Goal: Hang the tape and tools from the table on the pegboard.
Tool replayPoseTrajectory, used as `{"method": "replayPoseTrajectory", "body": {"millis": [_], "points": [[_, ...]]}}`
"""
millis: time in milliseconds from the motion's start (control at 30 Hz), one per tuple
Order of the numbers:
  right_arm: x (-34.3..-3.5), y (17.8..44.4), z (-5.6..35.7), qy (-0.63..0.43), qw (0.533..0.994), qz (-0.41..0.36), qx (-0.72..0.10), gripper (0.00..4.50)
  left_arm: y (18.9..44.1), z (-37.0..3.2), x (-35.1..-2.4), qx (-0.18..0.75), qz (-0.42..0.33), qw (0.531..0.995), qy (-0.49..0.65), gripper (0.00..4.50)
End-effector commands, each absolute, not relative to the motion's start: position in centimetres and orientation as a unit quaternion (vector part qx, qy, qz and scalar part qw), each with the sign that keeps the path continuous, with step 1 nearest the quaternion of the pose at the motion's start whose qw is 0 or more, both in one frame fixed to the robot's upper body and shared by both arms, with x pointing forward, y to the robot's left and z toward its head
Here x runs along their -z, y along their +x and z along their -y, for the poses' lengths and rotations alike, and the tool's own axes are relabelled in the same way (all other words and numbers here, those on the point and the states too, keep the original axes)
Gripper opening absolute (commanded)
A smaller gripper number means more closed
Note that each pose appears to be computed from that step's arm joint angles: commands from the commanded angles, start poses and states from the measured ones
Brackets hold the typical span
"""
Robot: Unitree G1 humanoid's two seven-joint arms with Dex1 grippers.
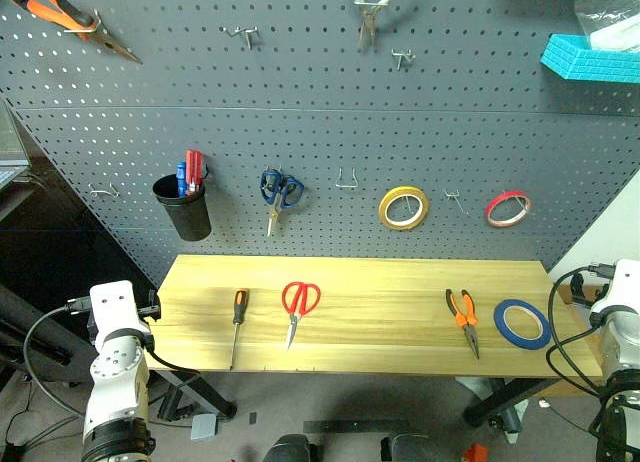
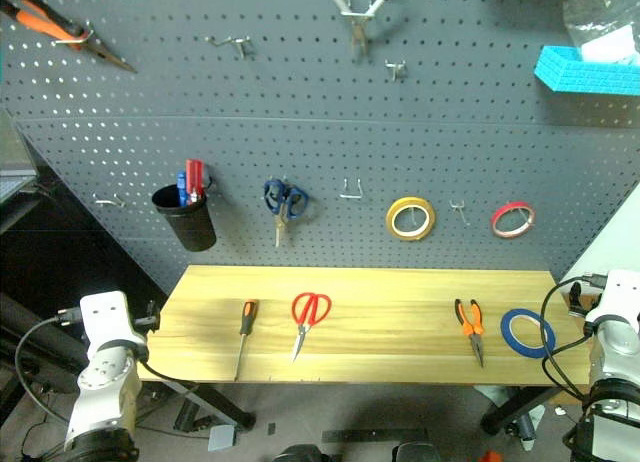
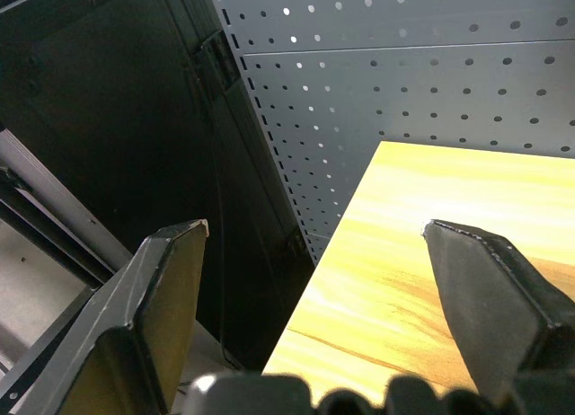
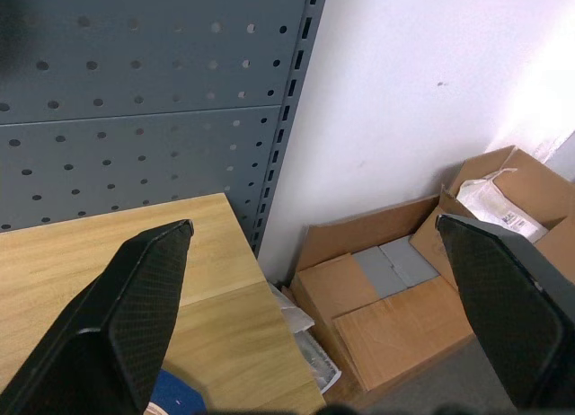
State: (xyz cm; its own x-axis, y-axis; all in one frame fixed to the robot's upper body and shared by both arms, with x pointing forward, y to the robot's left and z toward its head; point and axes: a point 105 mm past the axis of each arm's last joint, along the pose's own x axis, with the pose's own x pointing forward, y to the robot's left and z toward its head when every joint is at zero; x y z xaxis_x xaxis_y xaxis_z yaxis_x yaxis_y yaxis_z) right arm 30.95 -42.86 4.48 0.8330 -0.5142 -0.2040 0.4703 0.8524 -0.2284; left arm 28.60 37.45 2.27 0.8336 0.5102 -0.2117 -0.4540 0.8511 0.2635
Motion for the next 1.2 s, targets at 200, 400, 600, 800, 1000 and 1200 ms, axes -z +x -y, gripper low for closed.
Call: {"method": "replayPoseTrajectory", "body": {"millis": [200, 400, 600, 800, 1000, 1200], "points": [[-5.6, 31.0, 43.3, -0.084, 0.955, -0.110, 0.263, 4.50, 29.6, -37.2, -4.5, -0.230, -0.099, 0.957, 0.143, 4.11], [-5.0, 30.7, 42.8, -0.092, 0.959, -0.122, 0.240, 4.50, 30.1, -35.7, -5.4, -0.184, -0.078, 0.966, 0.163, 4.11], [-4.5, 31.0, 38.8, -0.146, 0.973, -0.133, 0.120, 4.50, 32.0, -31.2, -7.8, -0.088, -0.045, 0.980, 0.175, 4.11], [-4.0, 30.8, 33.5, -0.147, 0.974, -0.172, 0.011, 4.50, 34.1, -25.1, -8.5, 0.021, -0.051, 0.983, 0.175, 4.11], [-4.4, 31.8, 31.3, -0.128, 0.966, -0.223, -0.009, 4.50, 35.2, -17.2, -10.3, 0.195, -0.030, 0.965, 0.175, 4.11], [-4.2, 33.5, 33.2, -0.093, 0.954, -0.286, 0.014, 4.50, 31.8, -8.7, -12.6, 0.454, -0.027, 0.876, 0.158, 4.11]]}}
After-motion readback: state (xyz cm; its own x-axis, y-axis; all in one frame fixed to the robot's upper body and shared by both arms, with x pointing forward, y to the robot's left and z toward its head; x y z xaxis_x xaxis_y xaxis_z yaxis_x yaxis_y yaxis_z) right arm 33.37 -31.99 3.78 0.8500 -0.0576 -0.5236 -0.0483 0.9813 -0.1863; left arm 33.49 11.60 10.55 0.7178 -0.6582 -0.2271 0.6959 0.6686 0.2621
